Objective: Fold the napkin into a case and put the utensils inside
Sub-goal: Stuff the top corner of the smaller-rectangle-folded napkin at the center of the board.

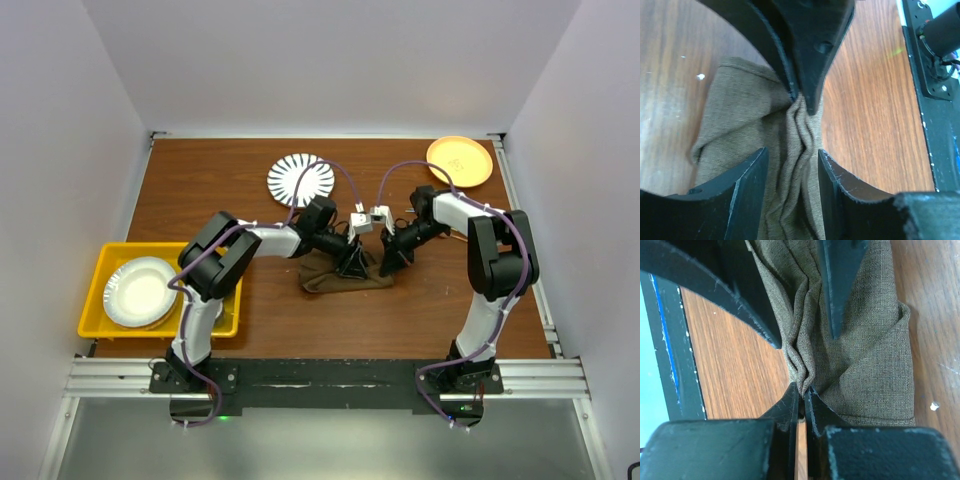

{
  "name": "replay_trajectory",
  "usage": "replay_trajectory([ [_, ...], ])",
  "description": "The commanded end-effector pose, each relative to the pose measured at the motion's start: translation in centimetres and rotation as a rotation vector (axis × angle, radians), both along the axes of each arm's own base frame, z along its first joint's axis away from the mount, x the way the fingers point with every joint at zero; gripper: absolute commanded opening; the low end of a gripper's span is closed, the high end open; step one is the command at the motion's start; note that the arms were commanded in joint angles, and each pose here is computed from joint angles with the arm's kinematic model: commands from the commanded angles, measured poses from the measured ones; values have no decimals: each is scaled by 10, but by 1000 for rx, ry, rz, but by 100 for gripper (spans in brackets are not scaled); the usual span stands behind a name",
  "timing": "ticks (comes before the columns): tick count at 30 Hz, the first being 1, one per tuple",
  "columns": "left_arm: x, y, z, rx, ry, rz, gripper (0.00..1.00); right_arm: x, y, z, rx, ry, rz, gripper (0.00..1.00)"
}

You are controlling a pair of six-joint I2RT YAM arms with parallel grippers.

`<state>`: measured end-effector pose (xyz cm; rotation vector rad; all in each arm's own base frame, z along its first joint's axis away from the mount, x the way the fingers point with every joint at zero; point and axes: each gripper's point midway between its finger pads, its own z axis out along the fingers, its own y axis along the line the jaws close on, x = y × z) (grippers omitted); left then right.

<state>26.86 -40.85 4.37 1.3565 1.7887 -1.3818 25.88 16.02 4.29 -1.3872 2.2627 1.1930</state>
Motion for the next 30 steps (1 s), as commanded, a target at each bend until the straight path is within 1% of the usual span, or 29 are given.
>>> replay_trajectory([
  [1, -4, -21, 36, -90, -83, -51, 50, 9, 13, 11, 42, -3, -14, 0],
  [5, -4, -26, 36, -90, -63, -48, 47, 12, 14, 14, 46, -2, -32, 0],
  [8, -6, -27, 36, -91, -13, -29, 38, 12, 14, 14, 40, 2, -45, 0],
  [9, -7, -27, 35, -84, 13, -17, 31, 13, 14, 13, 39, 5, -47, 0],
  [11, -6, -25, 33, -78, 28, 1, 26, 12, 14, 14, 39, 6, -51, 0],
  [12, -6, -25, 33, -76, 44, 12, 19, 13, 14, 14, 39, 5, -57, 0],
  [14, -5, -23, 30, -66, 63, 26, 13, 13, 14, 15, 37, 5, -63, 0],
  [15, -4, -22, 28, -62, 87, 39, 7, 13, 14, 15, 36, 4, -62, 1],
  [17, -3, -21, 27, -56, 112, 50, 1, 15, 15, 17, 35, 0, -77, 7],
  [18, -1, -19, 25, -51, 131, 64, 0, 17, 14, 17, 33, 1, -84, 11],
  [20, 0, -18, 24, -49, 152, 71, 0, 18, 13, 20, 27, -1, -96, 24],
  [22, 1, -16, 22, -47, 173, 74, 0, 22, 12, 24, 23, -15, -104, 33],
  [23, -1, -15, 23, -50, 179, 69, 0, 23, 11, 27, 17, -15, -117, 41],
  [26, -3, -13, 22, -47, 203, 70, 0, 33, 7, 37, 2, -28, -169, 46],
  [28, -3, -11, 20, -39, 227, 82, 0, 37, 7, 43, 5, -34, -187, 47],
  [30, -3, -10, 18, -37, 268, 101, 0, 44, 8, 52, 6, -55, -229, 44],
])
